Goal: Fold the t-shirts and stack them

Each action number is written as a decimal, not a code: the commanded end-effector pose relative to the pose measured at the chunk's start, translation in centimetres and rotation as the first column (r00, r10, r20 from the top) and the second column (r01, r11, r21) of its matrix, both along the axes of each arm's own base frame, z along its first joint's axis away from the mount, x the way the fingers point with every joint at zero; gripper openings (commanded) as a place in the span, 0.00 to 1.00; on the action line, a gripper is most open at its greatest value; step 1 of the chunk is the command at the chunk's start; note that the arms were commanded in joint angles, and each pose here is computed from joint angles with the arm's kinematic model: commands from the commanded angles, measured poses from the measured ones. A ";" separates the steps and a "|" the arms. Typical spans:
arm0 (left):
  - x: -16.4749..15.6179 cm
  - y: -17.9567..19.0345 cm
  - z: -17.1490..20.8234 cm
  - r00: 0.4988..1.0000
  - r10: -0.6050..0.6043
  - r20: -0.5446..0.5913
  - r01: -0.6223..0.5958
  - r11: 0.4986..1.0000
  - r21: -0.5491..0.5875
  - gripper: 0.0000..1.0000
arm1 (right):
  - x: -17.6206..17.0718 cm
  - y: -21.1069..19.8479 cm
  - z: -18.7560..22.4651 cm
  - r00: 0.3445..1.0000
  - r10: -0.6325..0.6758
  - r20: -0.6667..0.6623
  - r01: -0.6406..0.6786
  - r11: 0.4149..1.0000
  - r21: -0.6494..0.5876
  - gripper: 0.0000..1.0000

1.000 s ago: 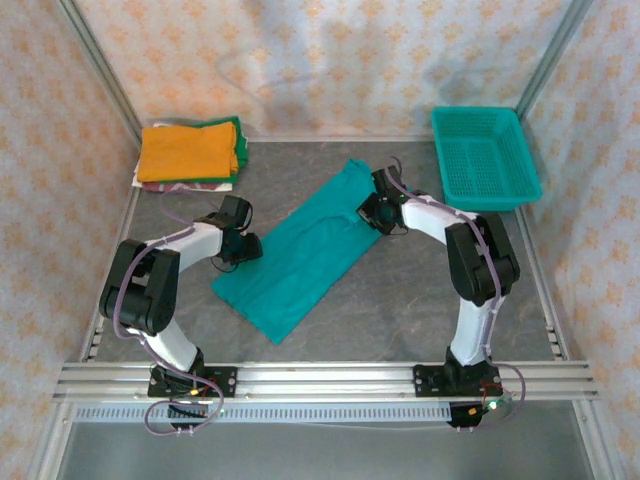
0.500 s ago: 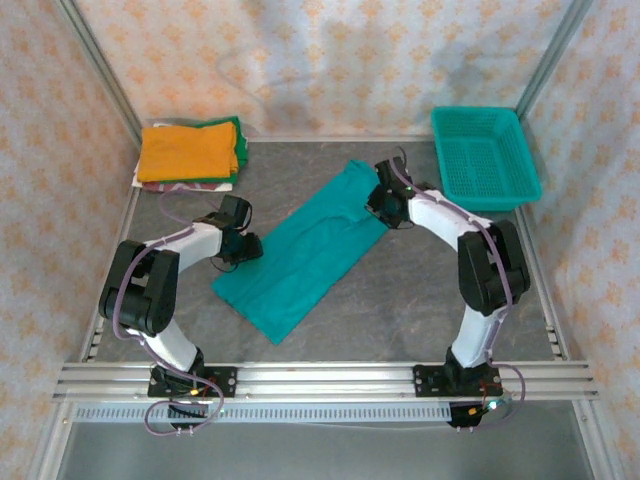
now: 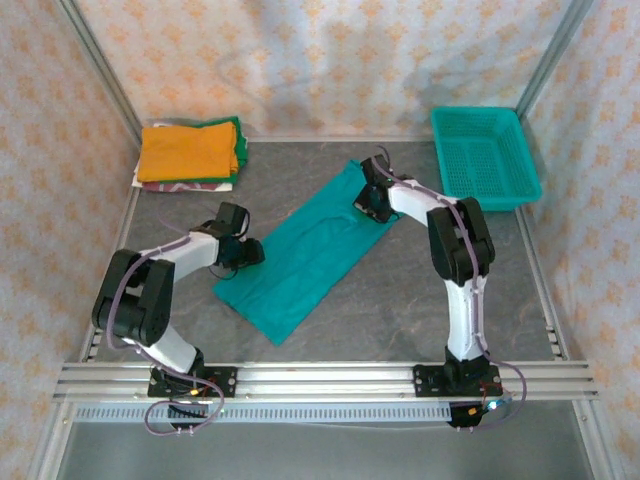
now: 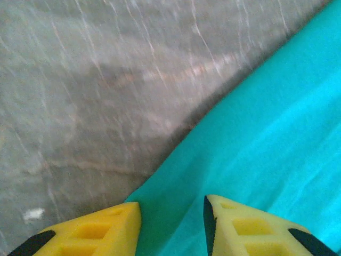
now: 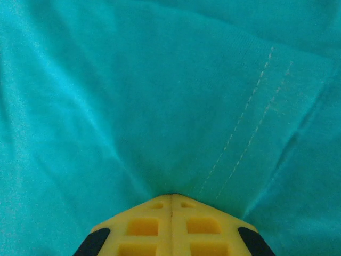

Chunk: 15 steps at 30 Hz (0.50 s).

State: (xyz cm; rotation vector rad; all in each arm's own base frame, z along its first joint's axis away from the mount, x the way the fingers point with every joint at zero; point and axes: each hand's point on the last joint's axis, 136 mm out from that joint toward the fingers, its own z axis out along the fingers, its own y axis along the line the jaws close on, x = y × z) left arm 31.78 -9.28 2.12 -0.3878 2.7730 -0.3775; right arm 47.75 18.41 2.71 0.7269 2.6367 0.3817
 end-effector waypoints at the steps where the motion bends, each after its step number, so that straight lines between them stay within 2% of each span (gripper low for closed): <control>1: -5.0 -1.2 -1.0 0.990 -0.042 -0.133 0.037 0.999 -0.041 0.38 | 1.0 0.7 -1.1 1.000 -0.002 -0.006 0.002 1.000 0.008 0.01; 5: -6.0 -2.4 1.2 0.992 -0.081 -0.101 0.070 0.992 -0.104 0.39 | 3.0 2.6 -3.3 0.999 0.049 0.004 -0.049 0.997 0.054 0.00; 9: -5.3 -2.9 5.0 0.994 -0.107 0.020 0.109 0.985 -0.131 0.42 | 6.4 6.0 -3.7 0.987 0.140 0.076 -0.150 0.977 0.154 0.01; 12: -4.5 -2.8 6.6 0.989 -0.104 0.105 0.118 0.985 -0.130 0.44 | 9.6 8.8 -2.2 0.968 0.191 0.161 -0.224 0.949 0.222 0.02; 15: -3.8 -3.0 6.8 0.986 -0.102 0.132 0.120 0.984 -0.134 0.44 | 12.3 11.1 0.6 0.942 0.242 0.231 -0.302 0.914 0.271 0.04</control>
